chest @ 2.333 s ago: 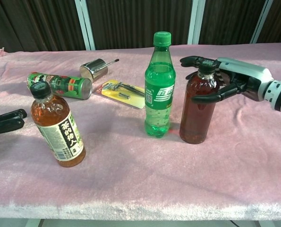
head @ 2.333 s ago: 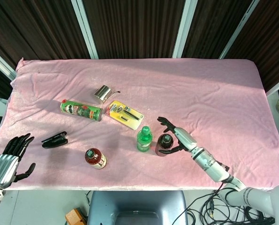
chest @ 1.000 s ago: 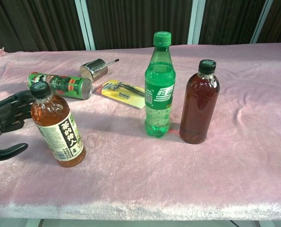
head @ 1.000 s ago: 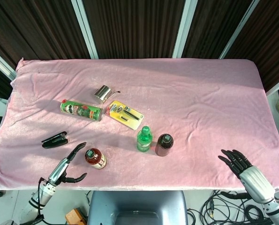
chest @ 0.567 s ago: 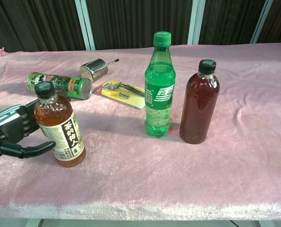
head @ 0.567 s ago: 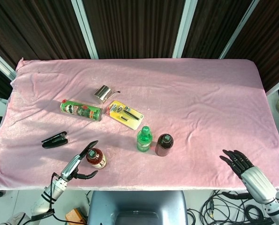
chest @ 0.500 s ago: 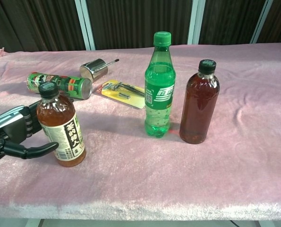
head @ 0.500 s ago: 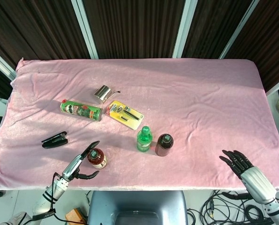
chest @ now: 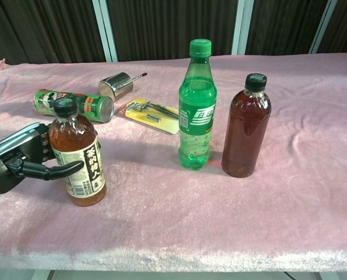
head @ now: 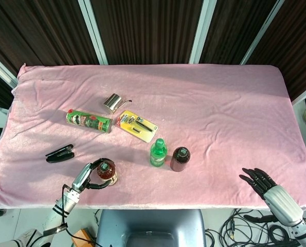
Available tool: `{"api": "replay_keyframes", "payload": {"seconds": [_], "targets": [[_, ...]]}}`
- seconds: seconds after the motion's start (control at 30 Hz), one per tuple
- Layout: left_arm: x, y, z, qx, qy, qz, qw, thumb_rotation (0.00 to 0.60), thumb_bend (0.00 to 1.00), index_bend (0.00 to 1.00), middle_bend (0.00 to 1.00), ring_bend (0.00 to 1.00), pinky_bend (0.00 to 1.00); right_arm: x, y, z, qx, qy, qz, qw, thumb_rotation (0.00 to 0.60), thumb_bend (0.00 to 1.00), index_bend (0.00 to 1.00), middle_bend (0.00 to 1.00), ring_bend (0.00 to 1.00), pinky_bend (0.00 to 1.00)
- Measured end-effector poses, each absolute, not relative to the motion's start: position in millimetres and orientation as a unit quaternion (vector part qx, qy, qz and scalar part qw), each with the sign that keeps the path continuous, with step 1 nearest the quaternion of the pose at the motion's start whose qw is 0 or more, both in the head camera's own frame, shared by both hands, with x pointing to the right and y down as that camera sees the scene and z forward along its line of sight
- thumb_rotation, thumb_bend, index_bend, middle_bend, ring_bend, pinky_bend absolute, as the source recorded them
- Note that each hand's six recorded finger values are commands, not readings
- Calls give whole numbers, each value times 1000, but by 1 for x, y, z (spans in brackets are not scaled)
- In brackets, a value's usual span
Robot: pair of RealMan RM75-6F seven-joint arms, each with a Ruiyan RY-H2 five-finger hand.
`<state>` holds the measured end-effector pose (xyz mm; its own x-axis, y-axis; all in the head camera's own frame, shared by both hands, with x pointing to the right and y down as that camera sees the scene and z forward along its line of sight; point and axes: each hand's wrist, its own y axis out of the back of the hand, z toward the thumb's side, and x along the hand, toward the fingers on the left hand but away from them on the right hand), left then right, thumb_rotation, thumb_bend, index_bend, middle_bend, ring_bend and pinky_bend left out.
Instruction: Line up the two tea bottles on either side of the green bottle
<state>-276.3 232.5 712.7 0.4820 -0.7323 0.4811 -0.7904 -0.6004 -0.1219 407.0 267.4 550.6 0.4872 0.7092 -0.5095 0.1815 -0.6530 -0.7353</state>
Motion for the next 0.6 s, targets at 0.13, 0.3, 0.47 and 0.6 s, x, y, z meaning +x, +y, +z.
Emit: {"api": "replay_keyframes", "payload": {"seconds": [0.13, 0.3, 0.47, 0.6], "targets": [[-278, 231, 712, 856, -449, 248, 59, 600, 430, 681, 726, 554, 541, 407, 267, 551, -804, -277, 424, 310, 600, 176, 0, 0, 0, 120], [-282, 219, 705, 848, -474, 230, 48, 600, 568, 755, 794, 612, 594, 407, 268, 552, -805, -276, 426, 307, 600, 173, 0, 0, 0, 120], [-283, 192, 695, 830, -516, 212, 12, 600, 581, 764, 795, 614, 593, 406, 268, 555, -807, -271, 428, 304, 600, 173, 0, 0, 0, 120], [-269, 168, 691, 826, -526, 203, -23, 600, 566, 763, 788, 611, 591, 404, 269, 558, -808, -265, 431, 303, 600, 174, 0, 0, 0, 120]]}}
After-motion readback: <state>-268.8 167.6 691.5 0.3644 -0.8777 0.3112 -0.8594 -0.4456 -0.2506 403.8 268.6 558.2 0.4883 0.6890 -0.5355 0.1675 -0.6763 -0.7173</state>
